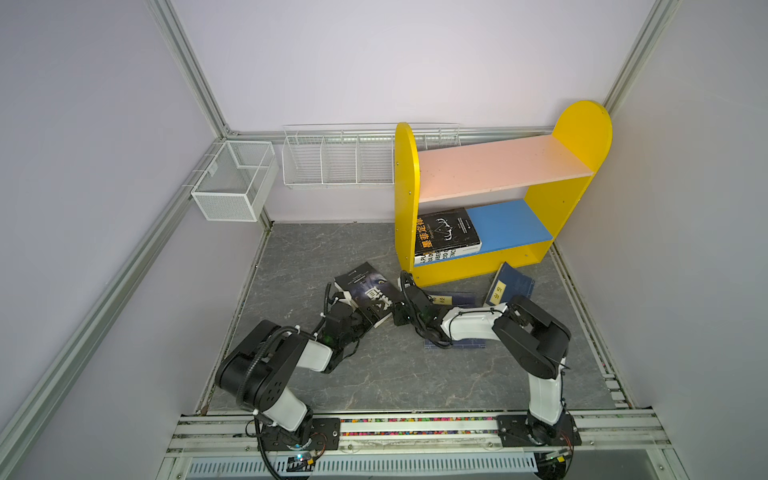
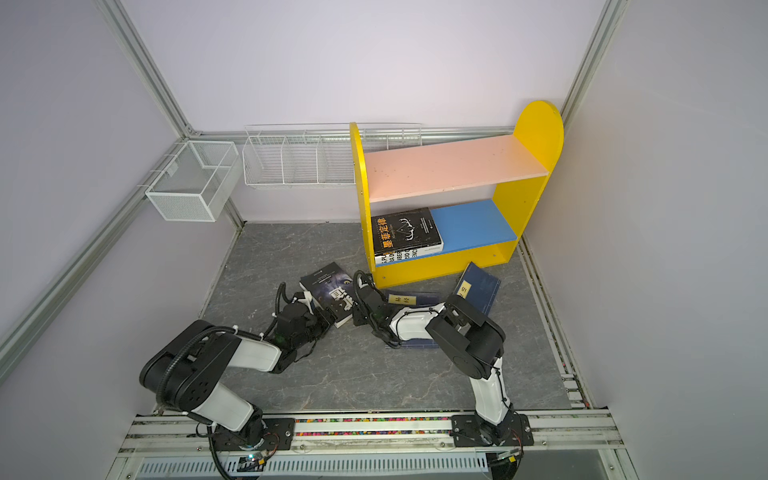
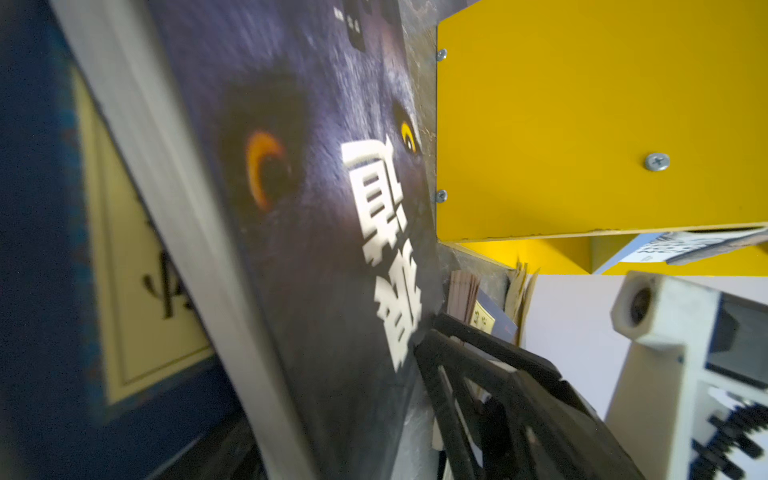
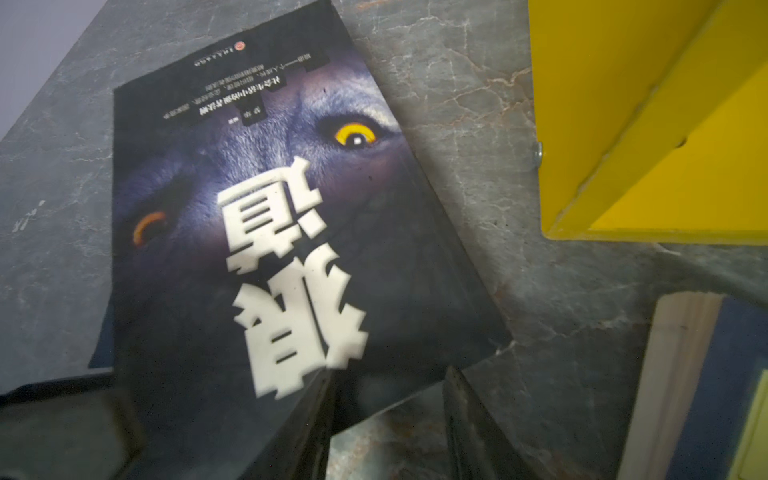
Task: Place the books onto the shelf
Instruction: 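Reach both grippers to the dark wolf-eye book lying on the table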
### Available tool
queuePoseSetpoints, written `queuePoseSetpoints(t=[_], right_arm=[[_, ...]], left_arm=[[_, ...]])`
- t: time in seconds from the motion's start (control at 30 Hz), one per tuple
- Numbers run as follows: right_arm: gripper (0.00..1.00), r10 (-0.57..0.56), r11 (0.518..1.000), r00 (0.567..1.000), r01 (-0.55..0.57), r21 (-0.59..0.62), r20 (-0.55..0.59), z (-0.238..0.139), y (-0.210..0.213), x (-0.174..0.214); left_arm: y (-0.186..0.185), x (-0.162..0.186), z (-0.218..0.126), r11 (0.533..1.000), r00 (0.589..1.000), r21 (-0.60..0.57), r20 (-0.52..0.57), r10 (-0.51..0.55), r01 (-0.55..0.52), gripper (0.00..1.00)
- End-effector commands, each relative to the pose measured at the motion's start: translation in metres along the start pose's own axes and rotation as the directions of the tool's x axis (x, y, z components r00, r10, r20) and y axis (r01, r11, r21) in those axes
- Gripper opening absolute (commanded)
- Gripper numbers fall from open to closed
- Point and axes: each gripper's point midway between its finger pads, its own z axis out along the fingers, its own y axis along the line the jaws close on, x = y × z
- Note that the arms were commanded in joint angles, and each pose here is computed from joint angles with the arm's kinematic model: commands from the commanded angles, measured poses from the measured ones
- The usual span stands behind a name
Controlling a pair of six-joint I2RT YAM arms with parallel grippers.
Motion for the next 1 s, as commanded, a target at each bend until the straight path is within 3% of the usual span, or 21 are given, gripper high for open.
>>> queuePoseSetpoints(t=[0.0, 0.13, 0.37, 0.57, 0.77, 0.87, 0.97], right_arm=[[0.46, 0.025, 0.999, 0.998, -0.022, 0.037, -0.062, 0.008, -0.010, 0.021], [0.45, 0.029, 0.999, 0.996, -0.026, 0.036, -0.084, 0.010, -0.011, 0.029], [0.45, 0.031, 0.999, 0.995, -0.027, 0.041, -0.097, 0.009, -0.013, 0.032], [0.45, 0.024, 1.000, 0.997, -0.023, 0.017, -0.077, 0.002, -0.006, 0.020], [0.47, 0.000, 0.999, 1.000, -0.002, -0.054, -0.023, -0.018, 0.014, -0.010], [0.54, -0.026, 0.991, 1.000, 0.028, -0.128, 0.015, -0.034, 0.030, -0.033], [0.65, -0.052, 0.976, 0.997, 0.062, -0.207, 0.052, -0.054, 0.045, -0.057]], left_arm=[[-0.007, 0.007, -0.001, 0.994, 0.999, 0.098, -0.023, -0.049, 0.051, 0.77], [-0.014, 0.003, -0.003, 0.979, 0.996, 0.182, 0.005, -0.094, 0.091, 0.74], [-0.019, 0.001, -0.002, 0.968, 0.993, 0.221, 0.007, -0.121, 0.116, 0.66], [-0.020, 0.000, -0.002, 0.974, 0.993, 0.196, 0.007, -0.119, 0.115, 0.44], [-0.018, 0.002, -0.001, 0.980, 0.992, 0.157, -0.009, -0.123, 0.123, 0.10], [-0.019, 0.004, -0.003, 0.981, 0.992, 0.151, -0.020, -0.122, 0.124, 0.02], [-0.025, 0.005, -0.008, 0.982, 0.993, 0.148, -0.033, -0.114, 0.118, 0.00]])
